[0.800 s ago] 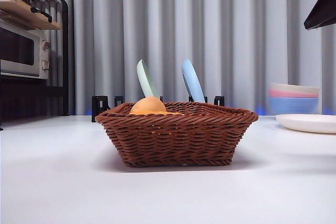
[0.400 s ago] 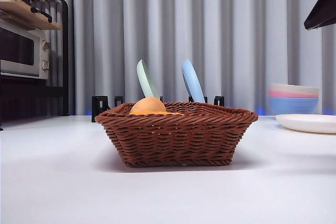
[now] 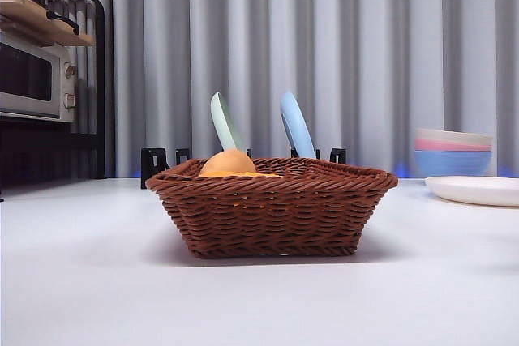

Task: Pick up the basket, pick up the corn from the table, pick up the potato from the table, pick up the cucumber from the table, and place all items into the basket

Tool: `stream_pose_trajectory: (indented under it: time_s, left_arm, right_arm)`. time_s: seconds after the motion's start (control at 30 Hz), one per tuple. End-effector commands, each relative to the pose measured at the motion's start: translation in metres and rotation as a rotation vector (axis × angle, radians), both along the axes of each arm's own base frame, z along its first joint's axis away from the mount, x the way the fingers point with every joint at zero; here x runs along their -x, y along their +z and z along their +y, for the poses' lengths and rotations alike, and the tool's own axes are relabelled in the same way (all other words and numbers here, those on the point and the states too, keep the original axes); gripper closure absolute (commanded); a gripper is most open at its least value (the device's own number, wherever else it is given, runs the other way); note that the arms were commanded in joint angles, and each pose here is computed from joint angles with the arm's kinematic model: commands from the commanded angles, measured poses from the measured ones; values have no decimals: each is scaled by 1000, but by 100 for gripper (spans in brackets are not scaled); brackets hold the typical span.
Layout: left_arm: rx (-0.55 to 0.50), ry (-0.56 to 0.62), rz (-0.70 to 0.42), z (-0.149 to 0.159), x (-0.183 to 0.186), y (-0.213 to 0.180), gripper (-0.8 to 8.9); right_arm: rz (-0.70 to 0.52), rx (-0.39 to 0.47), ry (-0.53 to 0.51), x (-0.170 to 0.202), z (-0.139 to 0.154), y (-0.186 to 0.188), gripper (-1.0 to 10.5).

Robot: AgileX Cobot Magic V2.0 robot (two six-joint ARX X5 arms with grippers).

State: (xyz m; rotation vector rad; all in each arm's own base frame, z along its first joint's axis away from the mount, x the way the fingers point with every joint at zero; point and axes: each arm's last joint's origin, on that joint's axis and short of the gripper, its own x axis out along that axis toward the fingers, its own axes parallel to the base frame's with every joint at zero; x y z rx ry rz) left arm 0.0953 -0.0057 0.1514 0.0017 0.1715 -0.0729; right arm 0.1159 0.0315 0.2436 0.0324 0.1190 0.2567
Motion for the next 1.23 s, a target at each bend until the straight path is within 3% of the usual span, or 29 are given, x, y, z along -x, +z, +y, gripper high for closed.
stream_pose_trajectory:
  time_s: [0.03,0.43,0.53,0.73,1.23]
  left_arm:
    - [7,-3,11,0,0,-5,817]
    - [7,-3,11,0,0,-5,817]
    - [7,-3,11,0,0,-5,817]
    - [7,-3,11,0,-1,-4,817]
    - [7,-4,10,0,-1,-4,817]
  right_arm:
    - [-40,2,-37,6,-7,-25,945]
    - [-96,-7,-134,18,-19,-72,945]
    - [-74,-8,-133,17,-19,-82,945]
    - [90,-9,-137,20,-19,-98,945]
    - [101,-18,-142,19,-19,-98,945]
